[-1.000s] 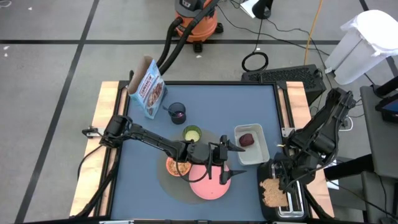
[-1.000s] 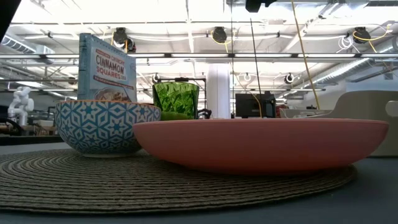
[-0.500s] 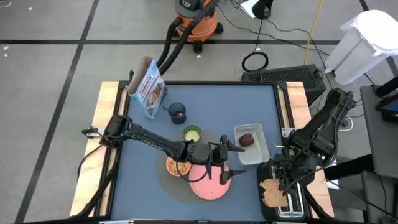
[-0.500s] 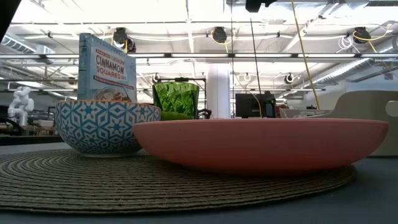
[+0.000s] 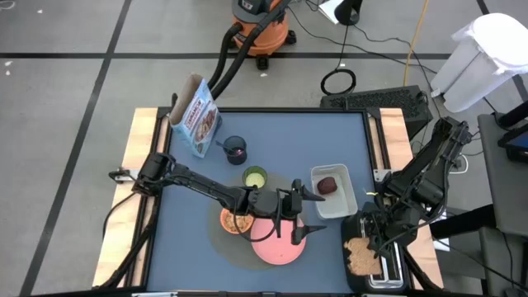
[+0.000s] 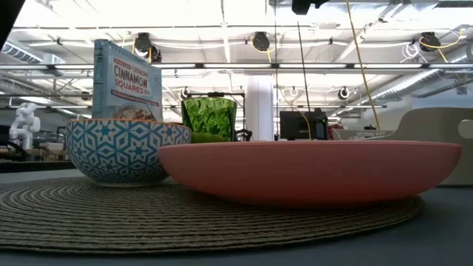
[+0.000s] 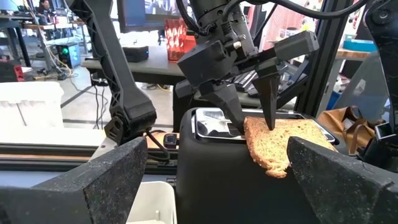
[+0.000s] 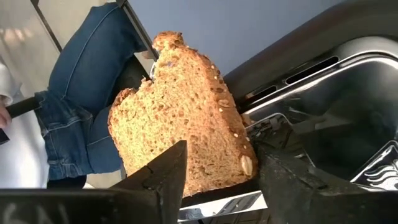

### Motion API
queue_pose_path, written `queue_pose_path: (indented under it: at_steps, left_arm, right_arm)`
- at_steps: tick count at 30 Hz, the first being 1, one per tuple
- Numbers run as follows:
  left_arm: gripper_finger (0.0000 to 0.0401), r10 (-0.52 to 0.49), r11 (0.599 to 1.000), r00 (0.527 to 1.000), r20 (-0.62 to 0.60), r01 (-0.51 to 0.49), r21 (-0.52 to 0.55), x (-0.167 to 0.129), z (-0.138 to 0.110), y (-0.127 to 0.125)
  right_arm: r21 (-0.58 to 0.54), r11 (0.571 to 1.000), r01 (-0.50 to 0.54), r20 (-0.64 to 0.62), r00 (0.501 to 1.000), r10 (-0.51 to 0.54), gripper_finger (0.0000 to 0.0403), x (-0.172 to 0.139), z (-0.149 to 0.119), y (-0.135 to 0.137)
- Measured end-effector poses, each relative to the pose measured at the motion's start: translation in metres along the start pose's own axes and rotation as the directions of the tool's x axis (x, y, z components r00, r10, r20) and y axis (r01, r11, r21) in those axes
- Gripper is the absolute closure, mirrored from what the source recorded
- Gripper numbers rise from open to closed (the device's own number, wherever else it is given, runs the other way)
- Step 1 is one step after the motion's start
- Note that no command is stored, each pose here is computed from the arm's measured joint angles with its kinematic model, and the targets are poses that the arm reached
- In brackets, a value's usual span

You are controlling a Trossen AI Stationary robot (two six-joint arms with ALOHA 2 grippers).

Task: Arrange a breakfast setting
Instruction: Put the toasted bread on the pink plate

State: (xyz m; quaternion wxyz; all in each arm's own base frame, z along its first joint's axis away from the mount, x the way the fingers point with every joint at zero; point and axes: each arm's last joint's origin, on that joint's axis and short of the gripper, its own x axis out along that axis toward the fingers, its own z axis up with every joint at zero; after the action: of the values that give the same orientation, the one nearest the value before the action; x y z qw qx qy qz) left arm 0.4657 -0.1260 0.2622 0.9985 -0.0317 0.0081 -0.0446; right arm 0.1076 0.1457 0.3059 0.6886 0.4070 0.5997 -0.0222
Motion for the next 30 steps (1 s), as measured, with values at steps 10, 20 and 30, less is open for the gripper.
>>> queue_pose_path:
  at_steps: [10, 20, 30]
  left_arm:
    - [0.0009, 0.0, 1.0, 1.0, 0.0, 0.0, 0.0, 0.0, 0.0, 0.0]
    - [0.0009, 0.0, 1.0, 1.0, 0.0, 0.0, -0.002, 0.0, 0.0, 0.0]
    - [0.0009, 0.0, 1.0, 1.0, 0.0, 0.0, 0.005, 0.0, 0.0, 0.0]
  right_arm:
    - [0.001, 1.0, 0.007, -0.01, 1.0, -0.007, 0.0284, 0.01, 0.0, -0.005]
    - [-0.005, 0.992, -0.124, -0.064, 0.99, 0.124, 0.0322, 0.026, 0.0, -0.011]
    - [-0.007, 0.987, -0.163, -0.057, 0.985, 0.163, 0.0354, 0.02, 0.0, -0.014]
